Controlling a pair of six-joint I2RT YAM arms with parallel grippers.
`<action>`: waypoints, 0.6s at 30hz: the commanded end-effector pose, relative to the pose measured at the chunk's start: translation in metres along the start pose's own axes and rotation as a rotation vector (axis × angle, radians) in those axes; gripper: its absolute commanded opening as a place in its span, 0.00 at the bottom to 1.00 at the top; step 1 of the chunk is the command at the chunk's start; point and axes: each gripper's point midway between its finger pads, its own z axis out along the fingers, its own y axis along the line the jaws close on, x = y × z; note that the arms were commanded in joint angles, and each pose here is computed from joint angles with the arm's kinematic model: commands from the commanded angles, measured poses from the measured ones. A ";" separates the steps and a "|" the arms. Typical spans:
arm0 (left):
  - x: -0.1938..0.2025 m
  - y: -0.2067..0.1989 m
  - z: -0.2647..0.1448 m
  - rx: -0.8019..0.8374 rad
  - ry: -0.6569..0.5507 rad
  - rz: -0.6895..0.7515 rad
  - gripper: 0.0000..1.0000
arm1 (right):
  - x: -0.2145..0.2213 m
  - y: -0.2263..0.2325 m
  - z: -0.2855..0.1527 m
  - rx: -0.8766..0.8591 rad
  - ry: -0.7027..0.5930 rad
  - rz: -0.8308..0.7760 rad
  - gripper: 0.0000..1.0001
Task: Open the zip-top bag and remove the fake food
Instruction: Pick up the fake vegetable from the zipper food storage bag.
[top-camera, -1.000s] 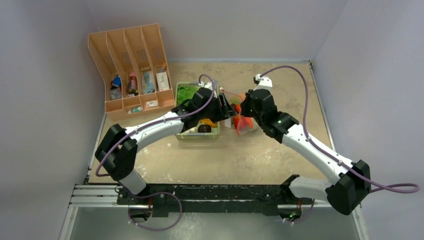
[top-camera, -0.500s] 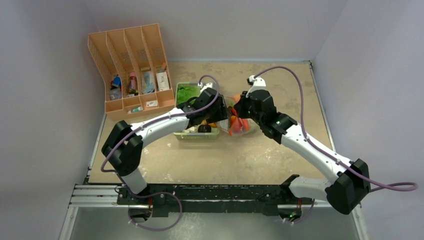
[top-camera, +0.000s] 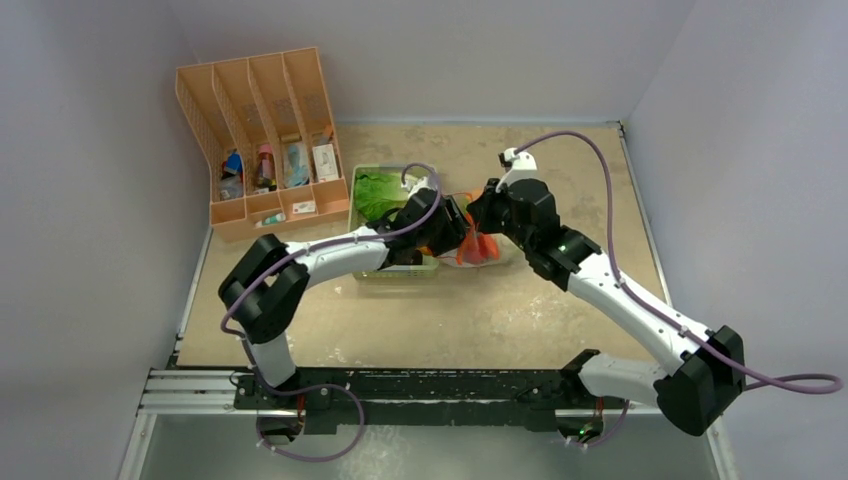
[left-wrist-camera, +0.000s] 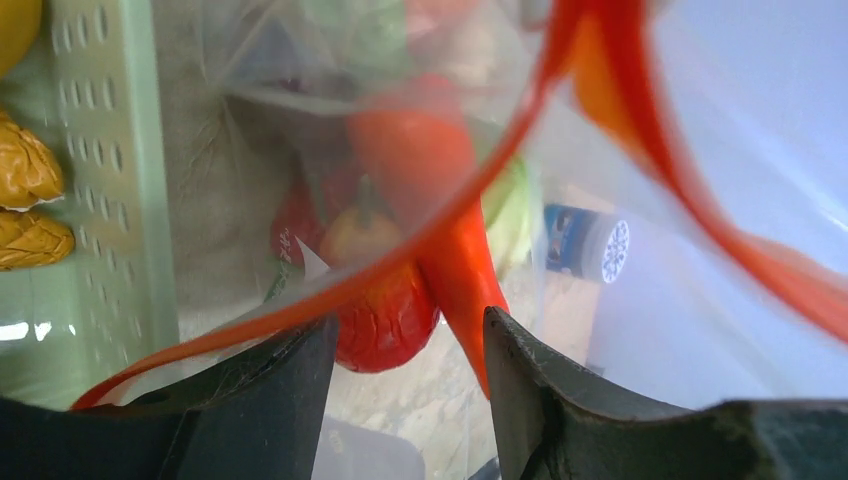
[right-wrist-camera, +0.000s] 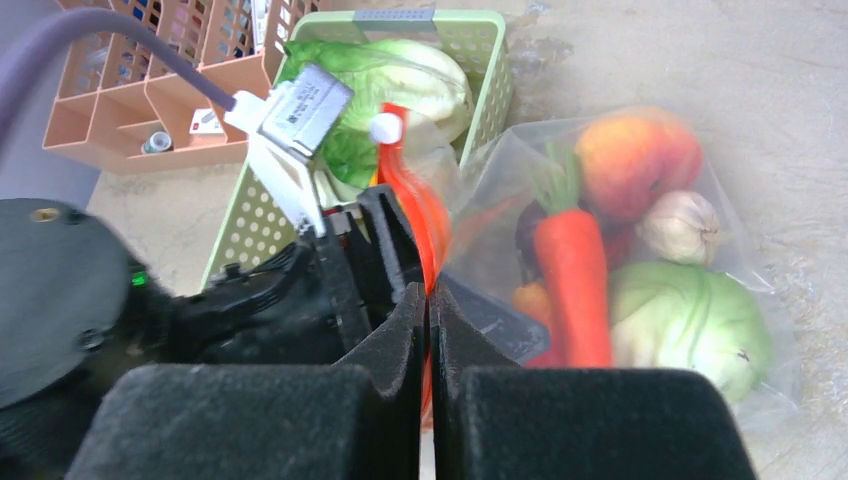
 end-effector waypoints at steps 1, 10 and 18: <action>-0.006 -0.015 0.014 0.074 -0.046 -0.129 0.55 | -0.007 0.009 -0.006 -0.052 -0.043 0.022 0.00; -0.013 -0.005 0.031 0.078 -0.116 -0.231 0.58 | -0.005 0.009 -0.008 -0.060 -0.054 0.050 0.00; 0.000 0.029 0.037 -0.020 -0.111 -0.200 0.51 | 0.007 -0.016 -0.017 0.064 -0.012 0.058 0.41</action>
